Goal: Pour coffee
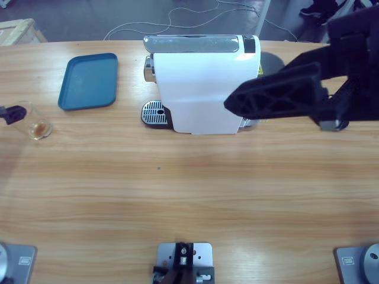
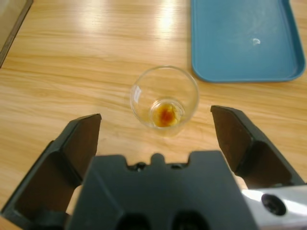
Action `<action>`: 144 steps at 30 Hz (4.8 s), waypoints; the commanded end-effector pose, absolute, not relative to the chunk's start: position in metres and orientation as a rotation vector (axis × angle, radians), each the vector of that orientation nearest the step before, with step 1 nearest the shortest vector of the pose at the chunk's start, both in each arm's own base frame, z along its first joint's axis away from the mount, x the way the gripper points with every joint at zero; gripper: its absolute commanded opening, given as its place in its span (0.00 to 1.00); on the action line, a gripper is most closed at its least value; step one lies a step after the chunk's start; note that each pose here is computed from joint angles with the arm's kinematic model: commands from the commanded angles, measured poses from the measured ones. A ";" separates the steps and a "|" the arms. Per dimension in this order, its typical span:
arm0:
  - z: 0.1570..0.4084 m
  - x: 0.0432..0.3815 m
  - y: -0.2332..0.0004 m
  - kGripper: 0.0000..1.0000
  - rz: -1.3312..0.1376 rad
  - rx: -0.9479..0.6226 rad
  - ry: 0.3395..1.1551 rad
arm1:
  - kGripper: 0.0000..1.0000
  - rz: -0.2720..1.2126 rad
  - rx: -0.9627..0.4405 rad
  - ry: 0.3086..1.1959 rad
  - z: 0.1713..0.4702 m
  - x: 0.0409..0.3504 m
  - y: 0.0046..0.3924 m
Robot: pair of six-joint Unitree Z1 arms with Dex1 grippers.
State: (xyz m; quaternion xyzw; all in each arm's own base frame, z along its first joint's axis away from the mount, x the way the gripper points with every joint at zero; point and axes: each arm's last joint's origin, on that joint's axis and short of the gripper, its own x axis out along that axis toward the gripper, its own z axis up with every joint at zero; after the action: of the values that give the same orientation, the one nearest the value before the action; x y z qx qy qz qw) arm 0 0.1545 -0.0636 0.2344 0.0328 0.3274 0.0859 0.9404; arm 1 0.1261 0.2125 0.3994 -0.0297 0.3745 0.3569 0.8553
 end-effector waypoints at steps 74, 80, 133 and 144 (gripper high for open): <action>0.195 0.273 -0.169 0.00 -1.121 0.518 0.480 | 1.00 0.606 -0.076 0.726 0.419 0.047 0.057; 0.185 0.292 -0.176 0.00 -1.175 0.562 0.472 | 1.00 0.590 -0.094 0.760 0.416 0.052 0.066; 0.177 0.305 -0.220 0.98 -1.264 0.588 0.567 | 1.00 0.537 -0.071 0.779 0.406 0.052 0.060; 0.209 0.273 -0.180 0.98 -1.212 0.552 0.534 | 1.00 0.535 -0.070 0.782 0.403 0.054 0.063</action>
State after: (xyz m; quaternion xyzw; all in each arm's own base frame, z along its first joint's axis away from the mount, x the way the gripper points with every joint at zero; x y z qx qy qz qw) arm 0 0.2916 -0.2050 0.1896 0.2601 0.2514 -0.5684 0.7390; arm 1 0.0518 0.0628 0.4125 -0.0314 0.3670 0.2774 0.8873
